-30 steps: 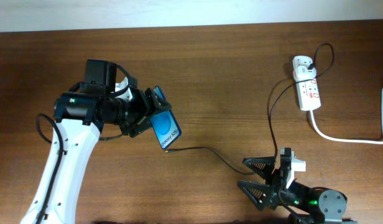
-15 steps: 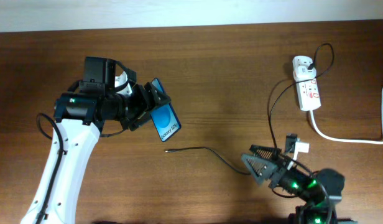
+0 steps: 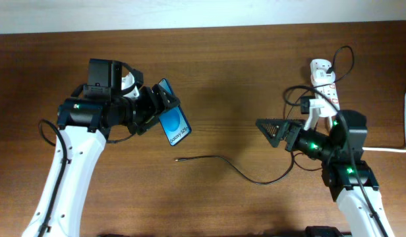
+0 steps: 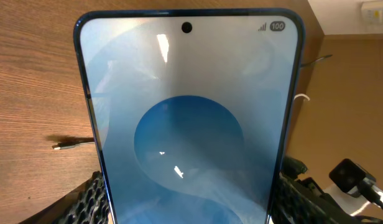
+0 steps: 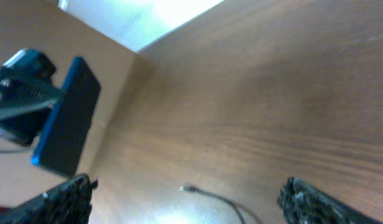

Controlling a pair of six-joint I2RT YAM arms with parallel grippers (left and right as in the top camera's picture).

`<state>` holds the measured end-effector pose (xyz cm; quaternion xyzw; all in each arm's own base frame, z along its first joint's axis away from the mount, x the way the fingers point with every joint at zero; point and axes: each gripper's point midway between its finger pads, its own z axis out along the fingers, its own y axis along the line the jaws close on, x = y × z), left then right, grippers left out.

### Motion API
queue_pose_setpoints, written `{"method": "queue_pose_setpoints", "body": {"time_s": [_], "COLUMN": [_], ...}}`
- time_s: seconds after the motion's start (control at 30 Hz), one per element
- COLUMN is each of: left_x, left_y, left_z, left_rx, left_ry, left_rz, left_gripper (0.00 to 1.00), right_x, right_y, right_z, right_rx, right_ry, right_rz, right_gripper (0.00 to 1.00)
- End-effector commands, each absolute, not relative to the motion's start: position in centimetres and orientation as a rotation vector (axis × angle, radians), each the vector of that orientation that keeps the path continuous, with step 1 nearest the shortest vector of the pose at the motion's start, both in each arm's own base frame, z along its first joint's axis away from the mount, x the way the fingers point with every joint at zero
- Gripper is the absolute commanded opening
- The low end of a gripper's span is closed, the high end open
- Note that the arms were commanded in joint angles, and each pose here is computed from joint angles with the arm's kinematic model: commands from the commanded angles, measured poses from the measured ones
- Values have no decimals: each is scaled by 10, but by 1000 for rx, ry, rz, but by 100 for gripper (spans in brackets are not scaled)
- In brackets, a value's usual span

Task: Plug charger to phone and switch on socket
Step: 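Raise the right arm and move it toward the held phone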

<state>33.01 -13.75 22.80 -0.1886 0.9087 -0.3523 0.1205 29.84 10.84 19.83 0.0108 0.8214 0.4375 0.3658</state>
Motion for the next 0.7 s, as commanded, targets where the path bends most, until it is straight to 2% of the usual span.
{"method": "queue_pose_setpoints", "body": {"time_s": [0.0,0.17,0.3,0.5,0.67], "left_x": [331,331,331,329,329], "left_y": [-139,-139,-139,-139,-140], "left_z": [247,247,247,246,246], "left_rx": [-491,-491,-491,-493,-492], "left_ry": [2604,2604,2604,2611,2611], "left_rz": [-1044,-1044,-1045,-1050,-1053], "left_gripper": [45,45,45,45,44], "right_x": [314,289,255,200,187], "right_y": [95,108,106,99,98], "right_z": [214,227,224,245,236], "right_rx": [-66,-117,-108,-122,-108], "right_ry": [2176,2310,2381,2325,2386], "right_rz": [738,668,676,674,681], "right_gripper": [99,98,98,98,98]}}
